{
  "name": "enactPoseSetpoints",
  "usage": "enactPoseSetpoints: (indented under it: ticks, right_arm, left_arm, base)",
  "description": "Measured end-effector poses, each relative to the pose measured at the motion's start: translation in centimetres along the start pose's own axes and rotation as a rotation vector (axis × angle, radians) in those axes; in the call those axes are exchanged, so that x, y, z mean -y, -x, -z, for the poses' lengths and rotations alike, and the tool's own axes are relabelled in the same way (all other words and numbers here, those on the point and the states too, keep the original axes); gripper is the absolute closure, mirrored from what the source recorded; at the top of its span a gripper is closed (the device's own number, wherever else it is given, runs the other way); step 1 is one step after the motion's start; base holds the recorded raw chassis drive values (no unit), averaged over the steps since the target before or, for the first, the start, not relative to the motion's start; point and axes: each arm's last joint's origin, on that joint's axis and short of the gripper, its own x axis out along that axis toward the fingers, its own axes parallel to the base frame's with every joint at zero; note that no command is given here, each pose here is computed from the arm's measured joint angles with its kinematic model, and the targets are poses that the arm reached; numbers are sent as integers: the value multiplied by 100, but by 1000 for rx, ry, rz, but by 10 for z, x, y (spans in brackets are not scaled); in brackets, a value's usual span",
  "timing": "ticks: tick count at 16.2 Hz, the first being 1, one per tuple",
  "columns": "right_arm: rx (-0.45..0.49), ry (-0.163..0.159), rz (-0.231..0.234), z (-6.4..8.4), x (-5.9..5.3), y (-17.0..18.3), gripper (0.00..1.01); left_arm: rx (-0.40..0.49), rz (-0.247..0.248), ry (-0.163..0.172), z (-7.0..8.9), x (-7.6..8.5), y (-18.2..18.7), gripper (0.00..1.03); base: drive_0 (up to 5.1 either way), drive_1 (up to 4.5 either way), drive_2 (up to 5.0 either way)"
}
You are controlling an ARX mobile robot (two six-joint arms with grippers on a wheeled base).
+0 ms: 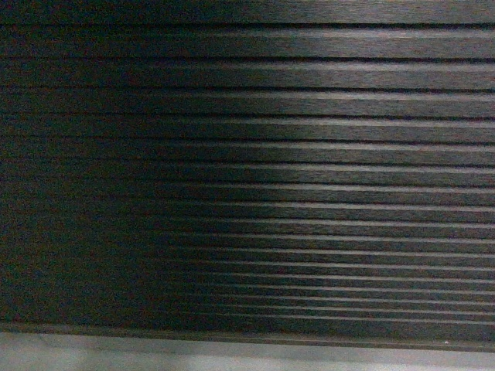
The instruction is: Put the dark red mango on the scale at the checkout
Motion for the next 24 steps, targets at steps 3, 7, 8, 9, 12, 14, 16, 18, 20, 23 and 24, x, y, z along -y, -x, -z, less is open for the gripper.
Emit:
enactPoseSetpoints:
  ticks: [3, 7, 8, 9, 12, 14, 16, 18, 20, 23, 24]
  right_arm:
    - [0, 0, 0, 0, 0, 0, 3]
    - [0, 0, 0, 0, 0, 0, 3]
    - [-1, 0, 0, 0, 0, 0, 3]
    - [-3, 0, 0, 0, 0, 0, 3]
    - [-1, 0, 1, 0, 0, 0, 3]
    - [0, 2, -2, 0, 0, 0, 3]
    - [0, 0, 0, 0, 0, 0, 3]
    - [1, -1, 1, 0, 0, 0, 3]
    - [0, 0, 0, 0, 0, 0, 3]
    - [0, -1, 1, 0, 0, 0, 3]
    - [1, 1, 0, 0, 0, 0, 3]
  left_arm:
    - [1, 0, 0, 0, 0, 0, 5]
    - [1, 0, 0, 0, 0, 0, 5]
    - [0, 0, 0, 0, 0, 0, 5]
    - [-2, 0, 0, 0, 0, 0, 5]
    - [0, 1, 0, 0, 0, 0, 5]
    - [1, 0, -1, 0, 0, 0, 5]
    - [2, 0, -1, 0, 0, 0, 5]
    - [1, 0, -1, 0, 0, 0, 5]
    - [1, -1, 0, 0, 0, 0, 5]
    - [1, 0, -1, 0, 0, 0, 5]
    - [1, -1, 0, 0, 0, 0, 5]
  base:
    - [14, 440, -412]
    - [14, 440, -412]
    - [14, 440, -412]
    - [14, 440, -412]
    - [14, 440, -412]
    - [14, 440, -412]
    - [0, 0, 0]
    - [0, 0, 0]
    - [0, 0, 0]
    - [0, 0, 0]
    - [0, 0, 0]
